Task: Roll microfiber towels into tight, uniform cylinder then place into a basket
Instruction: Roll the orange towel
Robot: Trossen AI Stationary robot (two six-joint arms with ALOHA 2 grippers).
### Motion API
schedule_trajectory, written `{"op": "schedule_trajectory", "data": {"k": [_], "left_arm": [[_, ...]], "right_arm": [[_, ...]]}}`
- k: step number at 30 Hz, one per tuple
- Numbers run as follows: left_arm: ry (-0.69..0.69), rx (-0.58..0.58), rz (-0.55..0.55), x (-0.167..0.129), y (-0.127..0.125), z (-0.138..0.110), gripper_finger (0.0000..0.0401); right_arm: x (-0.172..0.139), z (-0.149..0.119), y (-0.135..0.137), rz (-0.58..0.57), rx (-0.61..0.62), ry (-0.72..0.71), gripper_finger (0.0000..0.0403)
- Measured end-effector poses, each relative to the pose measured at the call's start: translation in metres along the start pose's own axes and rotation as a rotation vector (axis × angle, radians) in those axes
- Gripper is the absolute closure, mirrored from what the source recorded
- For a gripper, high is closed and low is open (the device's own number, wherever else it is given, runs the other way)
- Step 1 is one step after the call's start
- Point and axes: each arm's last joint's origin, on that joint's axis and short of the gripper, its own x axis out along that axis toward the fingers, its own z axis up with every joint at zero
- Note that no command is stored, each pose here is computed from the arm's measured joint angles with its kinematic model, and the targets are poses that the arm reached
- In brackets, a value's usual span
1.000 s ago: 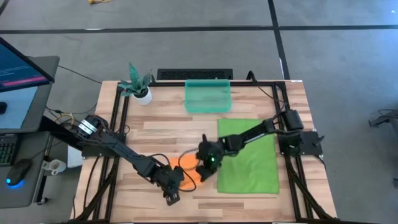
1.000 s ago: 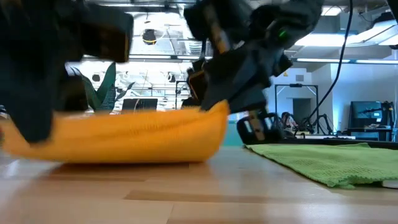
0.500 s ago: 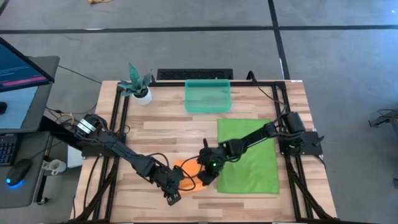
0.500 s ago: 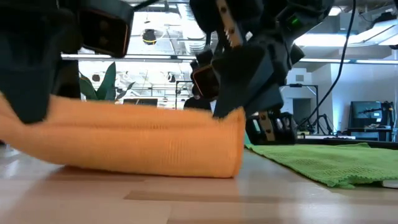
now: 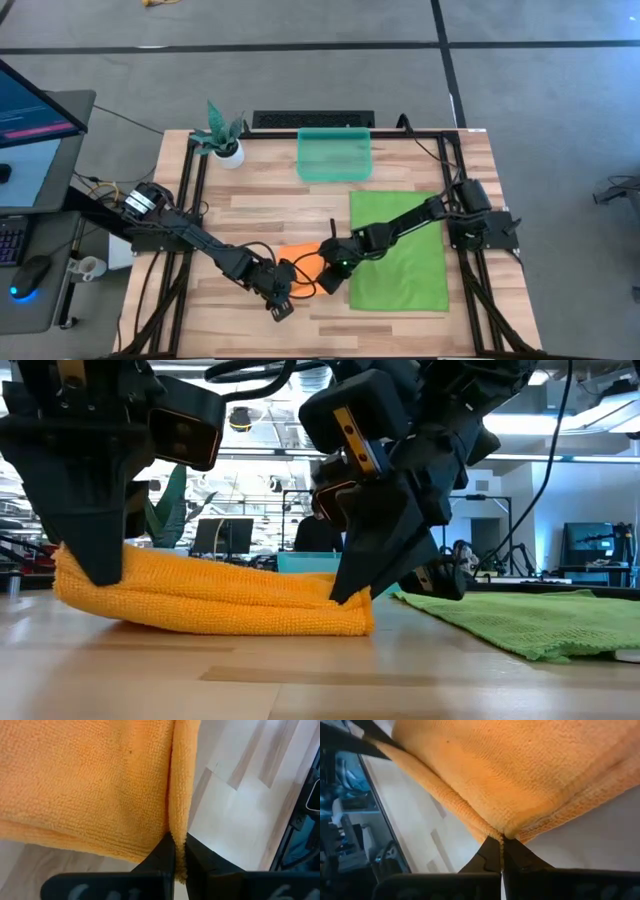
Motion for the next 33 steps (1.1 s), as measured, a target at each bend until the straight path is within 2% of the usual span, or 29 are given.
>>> {"op": "schedule_trajectory", "data": {"k": [5,7,10,15,19,22,26,28,30,33], "left_arm": [[-0.013,-0.002,0.015,0.000,0.001,0.000,0.0380],[0.042,0.007,0.018,0.000,0.002,-0.003,0.0370],[0.098,0.033,0.050,0.001,0.006,-0.010,0.0352],[0.089,0.059,0.117,-0.001,0.010,-0.012,0.0314],[0.100,0.153,0.085,-0.002,0.002,-0.023,0.0299],[-0.007,0.272,0.053,-0.001,-0.011,-0.036,0.0304],[-0.269,0.549,-0.033,-0.004,-0.039,-0.054,0.0319],[-0.421,0.624,0.001,-0.006,-0.046,-0.055,0.0325],[-0.532,0.657,0.080,-0.008,-0.046,-0.051,0.0331],[-0.576,0.668,0.133,-0.008,-0.043,-0.040,0.0340]], "right_arm": [[0.000,0.000,-0.003,-0.022,0.043,0.003,0.0393],[-0.001,-0.001,-0.005,-0.042,0.061,0.019,0.0393],[-0.001,-0.003,-0.007,-0.054,0.070,0.033,0.0393],[-0.001,-0.002,-0.007,-0.058,0.071,0.030,0.0392],[-0.002,0.000,-0.009,-0.058,0.069,0.028,0.0392],[-0.002,0.001,-0.010,-0.057,0.065,0.029,0.0392],[-0.002,0.002,-0.011,-0.056,0.067,0.030,0.0392],[-0.002,0.003,-0.011,-0.056,0.067,0.030,0.0392],[-0.002,0.003,-0.011,-0.056,0.067,0.030,0.0392],[-0.002,0.003,-0.011,-0.056,0.067,0.030,0.0392]]}}
